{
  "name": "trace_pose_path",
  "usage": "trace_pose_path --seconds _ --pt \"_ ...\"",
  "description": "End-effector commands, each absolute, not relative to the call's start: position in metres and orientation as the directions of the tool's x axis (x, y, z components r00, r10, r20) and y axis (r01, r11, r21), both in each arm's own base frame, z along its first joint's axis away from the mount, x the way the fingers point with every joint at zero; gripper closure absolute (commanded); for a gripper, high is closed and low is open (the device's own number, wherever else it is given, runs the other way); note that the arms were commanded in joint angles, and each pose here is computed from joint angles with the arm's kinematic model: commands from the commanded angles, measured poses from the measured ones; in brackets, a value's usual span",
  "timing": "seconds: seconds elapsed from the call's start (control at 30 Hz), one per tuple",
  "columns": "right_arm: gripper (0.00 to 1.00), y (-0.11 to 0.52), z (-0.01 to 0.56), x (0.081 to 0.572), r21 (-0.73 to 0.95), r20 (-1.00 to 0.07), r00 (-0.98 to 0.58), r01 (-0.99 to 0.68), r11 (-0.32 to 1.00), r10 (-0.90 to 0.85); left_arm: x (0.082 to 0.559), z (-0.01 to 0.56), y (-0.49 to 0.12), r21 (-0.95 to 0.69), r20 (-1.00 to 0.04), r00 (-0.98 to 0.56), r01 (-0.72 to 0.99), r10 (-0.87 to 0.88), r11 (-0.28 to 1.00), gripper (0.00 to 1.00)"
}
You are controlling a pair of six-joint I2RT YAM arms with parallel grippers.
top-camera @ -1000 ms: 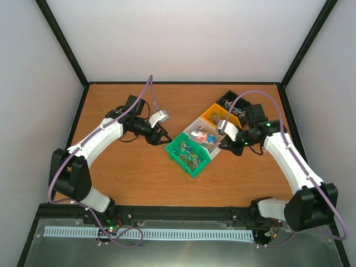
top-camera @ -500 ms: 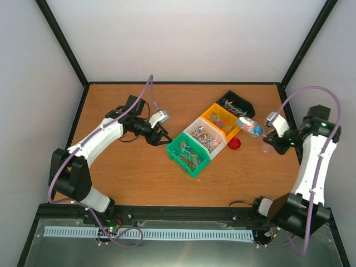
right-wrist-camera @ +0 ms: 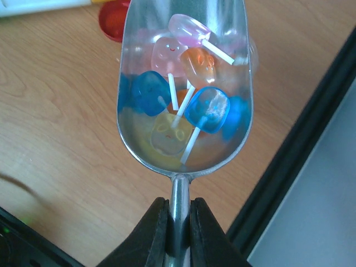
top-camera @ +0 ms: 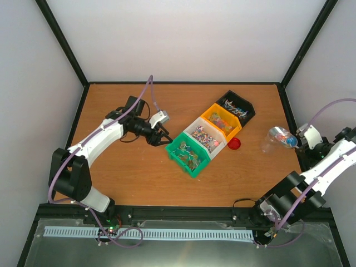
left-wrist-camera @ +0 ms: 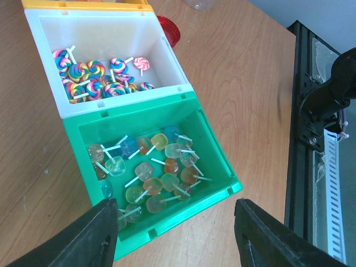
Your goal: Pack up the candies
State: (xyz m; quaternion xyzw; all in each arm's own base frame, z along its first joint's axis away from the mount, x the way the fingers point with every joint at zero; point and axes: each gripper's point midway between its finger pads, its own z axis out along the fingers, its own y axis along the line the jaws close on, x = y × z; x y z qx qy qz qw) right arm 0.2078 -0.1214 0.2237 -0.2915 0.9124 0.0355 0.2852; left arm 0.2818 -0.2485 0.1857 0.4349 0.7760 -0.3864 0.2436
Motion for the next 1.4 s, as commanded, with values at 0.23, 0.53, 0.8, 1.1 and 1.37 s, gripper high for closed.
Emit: trace_pose_path --seconds 0.23,0.53,0.8,1.1,1.37 --pt "0.97 -0.155 0.221 0.179 -0.144 -0.442 -0.736 -0.505 0.851 -0.512 0.287 0.183 -0.256 -0.395 -0.742 -0.477 0.879 0.471 0.269 0.40" --pt "0.97 -0.164 0.221 0.193 -0.097 -0.441 -0.765 -0.478 0.873 -0.469 0.286 0.182 -0.257 -0.406 -0.743 -0.483 0.876 0.464 0.260 0.40" --pt "0.97 -0.166 0.217 0.207 -0.064 -0.423 -0.779 -0.484 0.873 -0.463 0.285 0.184 -0.254 -0.407 -0.743 -0.486 0.874 0.459 0.267 0.40" --pt "0.97 -0.169 0.211 0.213 -0.066 -0.361 -0.810 -0.472 0.879 -0.462 0.287 0.183 -0.255 -0.412 -0.742 -0.490 0.872 0.458 0.265 0.40" --pt "0.97 -0.172 0.207 0.216 -0.071 -0.314 -0.826 -0.472 0.879 -0.469 0.285 0.182 -0.254 -0.411 -0.740 -0.489 0.872 0.462 0.265 0.40"
